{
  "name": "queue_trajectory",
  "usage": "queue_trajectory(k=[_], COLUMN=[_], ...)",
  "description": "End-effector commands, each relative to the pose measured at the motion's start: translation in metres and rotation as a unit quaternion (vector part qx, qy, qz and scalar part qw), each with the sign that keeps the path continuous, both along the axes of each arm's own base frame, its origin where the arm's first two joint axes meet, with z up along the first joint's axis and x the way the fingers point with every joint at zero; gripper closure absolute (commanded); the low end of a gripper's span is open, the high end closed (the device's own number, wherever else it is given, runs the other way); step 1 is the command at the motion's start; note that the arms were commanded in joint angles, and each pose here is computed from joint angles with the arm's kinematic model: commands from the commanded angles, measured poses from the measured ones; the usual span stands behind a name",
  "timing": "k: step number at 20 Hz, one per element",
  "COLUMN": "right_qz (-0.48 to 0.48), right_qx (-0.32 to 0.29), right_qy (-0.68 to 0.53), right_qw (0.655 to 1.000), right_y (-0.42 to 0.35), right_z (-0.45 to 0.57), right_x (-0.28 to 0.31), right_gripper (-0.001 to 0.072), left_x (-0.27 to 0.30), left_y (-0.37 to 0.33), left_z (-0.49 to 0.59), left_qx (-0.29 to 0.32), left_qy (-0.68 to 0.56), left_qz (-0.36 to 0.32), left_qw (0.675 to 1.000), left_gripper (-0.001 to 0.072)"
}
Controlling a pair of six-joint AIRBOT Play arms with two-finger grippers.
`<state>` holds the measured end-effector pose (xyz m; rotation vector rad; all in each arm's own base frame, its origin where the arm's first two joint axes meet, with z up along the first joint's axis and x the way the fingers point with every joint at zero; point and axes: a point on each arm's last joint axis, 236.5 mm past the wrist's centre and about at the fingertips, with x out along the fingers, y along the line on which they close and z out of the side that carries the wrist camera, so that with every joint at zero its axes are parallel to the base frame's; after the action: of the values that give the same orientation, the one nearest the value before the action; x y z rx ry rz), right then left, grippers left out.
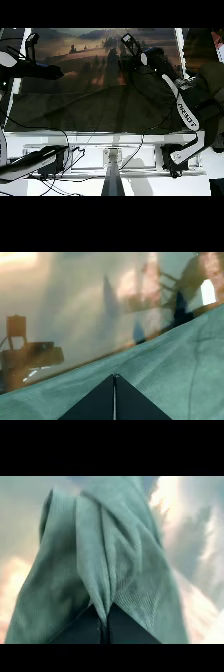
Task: Fold the clothes and pants, and hang the long-sleeved shirts on hangers.
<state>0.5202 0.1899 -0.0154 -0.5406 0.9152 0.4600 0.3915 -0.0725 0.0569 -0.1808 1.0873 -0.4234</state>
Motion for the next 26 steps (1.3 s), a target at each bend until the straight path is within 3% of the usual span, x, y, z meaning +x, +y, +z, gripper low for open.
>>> queue_trajectory(k=[1, 4, 10, 16, 20, 21, 23, 24, 26], right_qz=[-0.005, -0.037, -0.075, -0.105, -0.110, -0.108, -0.098, -0.096, -0.094], right_qx=[0.007, 0.013, -0.039, -0.086, -0.129, -0.130, -0.133, -0.129, -0.122], right_qy=[0.012, 0.032, 0.095, 0.199, 0.288, 0.292, 0.281, 0.271, 0.255], right_qw=[1.000, 0.999, 0.992, 0.970, 0.943, 0.941, 0.946, 0.949, 0.955], right_y=[-0.005, -0.026, -0.092, -0.145, -0.168, -0.169, -0.169, -0.167, -0.164], right_z=[0.059, 0.111, 0.172, 0.119, 0.078, 0.075, 0.074, 0.074, 0.073], right_x=[-0.027, -0.070, -0.190, -0.315, -0.374, -0.378, -0.371, -0.366, -0.358], right_gripper=[0.0687, 0.0687, 0.0687, 0.0686, 0.0686, 0.0686, 0.0685, 0.0686, 0.0685], left_x=[0.000, 0.000, -0.011, -0.042, -0.050, -0.054, -0.059, -0.058, -0.055], left_y=[-0.005, -0.013, -0.056, -0.133, -0.196, -0.215, -0.246, -0.259, -0.286], left_z=[0.001, 0.004, 0.006, -0.014, -0.023, -0.026, -0.037, -0.043, -0.055], left_qx=[-0.010, -0.024, -0.037, -0.037, -0.086, -0.107, -0.141, -0.157, -0.206], left_qy=[0.000, -0.001, 0.002, 0.003, -0.004, 0.006, 0.026, 0.032, 0.063], left_qz=[0.000, -0.004, -0.052, -0.136, -0.154, -0.155, -0.149, -0.138, -0.099], left_qw=[1.000, 1.000, 0.998, 0.990, 0.984, 0.982, 0.978, 0.977, 0.971], left_gripper=[0.0690, 0.0690, 0.0691, 0.0690, 0.0673, 0.0575, 0.0134, 0.0062, 0.0063])
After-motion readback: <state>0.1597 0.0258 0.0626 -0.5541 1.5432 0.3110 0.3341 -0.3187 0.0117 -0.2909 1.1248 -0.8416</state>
